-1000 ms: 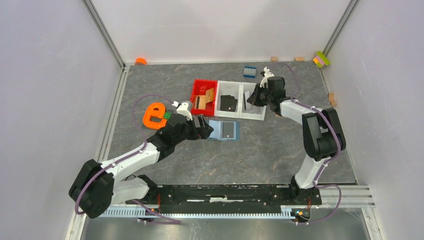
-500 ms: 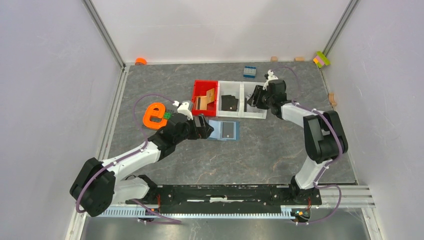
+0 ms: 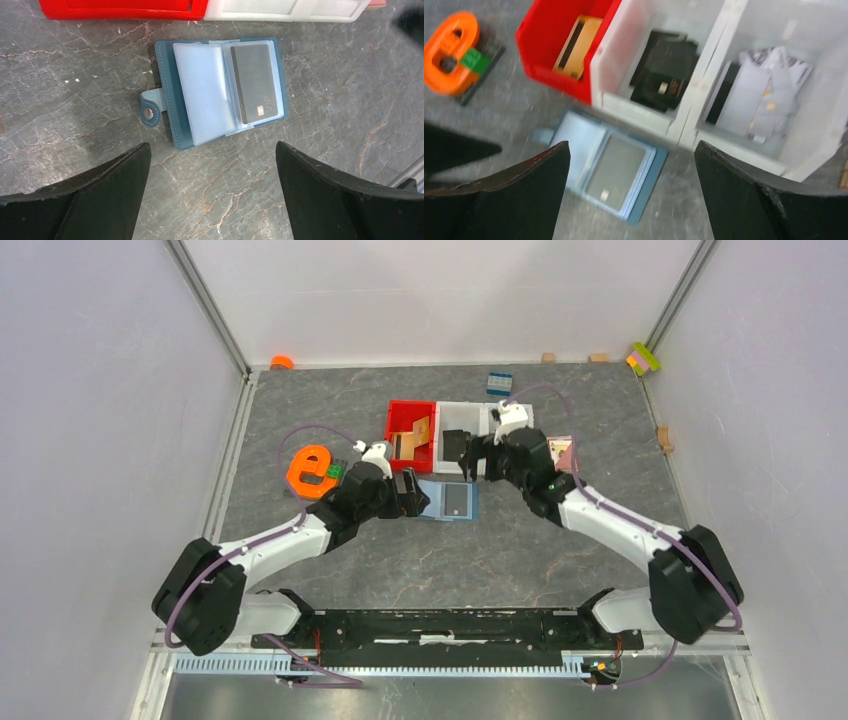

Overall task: Take the credit cards out of the card holder
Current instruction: Remove the credit card from the card holder.

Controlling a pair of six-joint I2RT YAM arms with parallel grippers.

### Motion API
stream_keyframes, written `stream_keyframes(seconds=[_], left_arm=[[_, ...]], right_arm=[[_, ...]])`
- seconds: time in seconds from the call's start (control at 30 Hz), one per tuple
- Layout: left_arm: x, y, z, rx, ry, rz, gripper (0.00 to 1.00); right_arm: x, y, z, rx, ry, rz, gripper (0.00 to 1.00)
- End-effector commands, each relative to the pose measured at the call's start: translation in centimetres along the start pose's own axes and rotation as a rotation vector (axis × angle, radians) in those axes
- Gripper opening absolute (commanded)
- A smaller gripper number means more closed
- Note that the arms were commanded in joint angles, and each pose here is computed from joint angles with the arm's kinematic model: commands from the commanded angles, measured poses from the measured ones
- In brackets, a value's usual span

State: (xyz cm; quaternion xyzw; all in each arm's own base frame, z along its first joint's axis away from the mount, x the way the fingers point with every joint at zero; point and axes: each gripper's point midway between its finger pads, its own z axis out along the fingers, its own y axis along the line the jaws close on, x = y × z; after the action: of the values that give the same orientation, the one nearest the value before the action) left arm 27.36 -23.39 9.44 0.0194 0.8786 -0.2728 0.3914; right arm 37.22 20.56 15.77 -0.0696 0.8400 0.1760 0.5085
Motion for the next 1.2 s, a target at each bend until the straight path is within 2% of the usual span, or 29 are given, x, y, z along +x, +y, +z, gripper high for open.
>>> stream_keyframes(seconds=[0.0,0.07,0.17,0.33,0.53,0.8,0.9,1.03,1.17], left_arm=[[-1.2,-0.5,0.5,-0.004,-0.009,0.040,1.00],[-1.1,-0.1,0.8,-0.028,-0.001,0.045,1.00],[-0.6,0.8,1.6,-0.061,0.023,0.029,1.00],[0.3,2.0,3.3,-0.102,0.091,0.035,1.00],[1.4,2.8,4.5,-0.140,0.168,0.031,1.00],[3.4,2.1,6.0,-0.056,0.282,-0.033,0.98],[3.8,0.9,6.8,0.021,0.304,-0.042,0.87],[4.5,-0.5,7.1,0.108,0.343,-0.056,0.66],[4.4,-1.4,7.0,0.156,0.341,-0.064,0.41]], right_arm=[[1.9,-1.0,-2.8,0.071,-0.041,-0.043,0.98],[3.8,-2.1,-3.8,0.098,-0.041,-0.018,0.98],[5.4,-1.8,-4.6,0.039,-0.057,0.006,0.98],[9.4,-2.1,-4.3,0.005,-0.047,0.071,0.98],[12.2,-0.2,-2.0,-0.072,0.134,0.045,0.97],[14.9,2.3,-1.3,-0.220,0.221,0.098,0.91],[15.1,3.9,-1.4,-0.307,0.238,0.111,0.85],[15.9,5.2,-1.3,-0.378,0.282,0.140,0.83],[16.0,5.4,-1.4,-0.385,0.281,0.153,0.82]])
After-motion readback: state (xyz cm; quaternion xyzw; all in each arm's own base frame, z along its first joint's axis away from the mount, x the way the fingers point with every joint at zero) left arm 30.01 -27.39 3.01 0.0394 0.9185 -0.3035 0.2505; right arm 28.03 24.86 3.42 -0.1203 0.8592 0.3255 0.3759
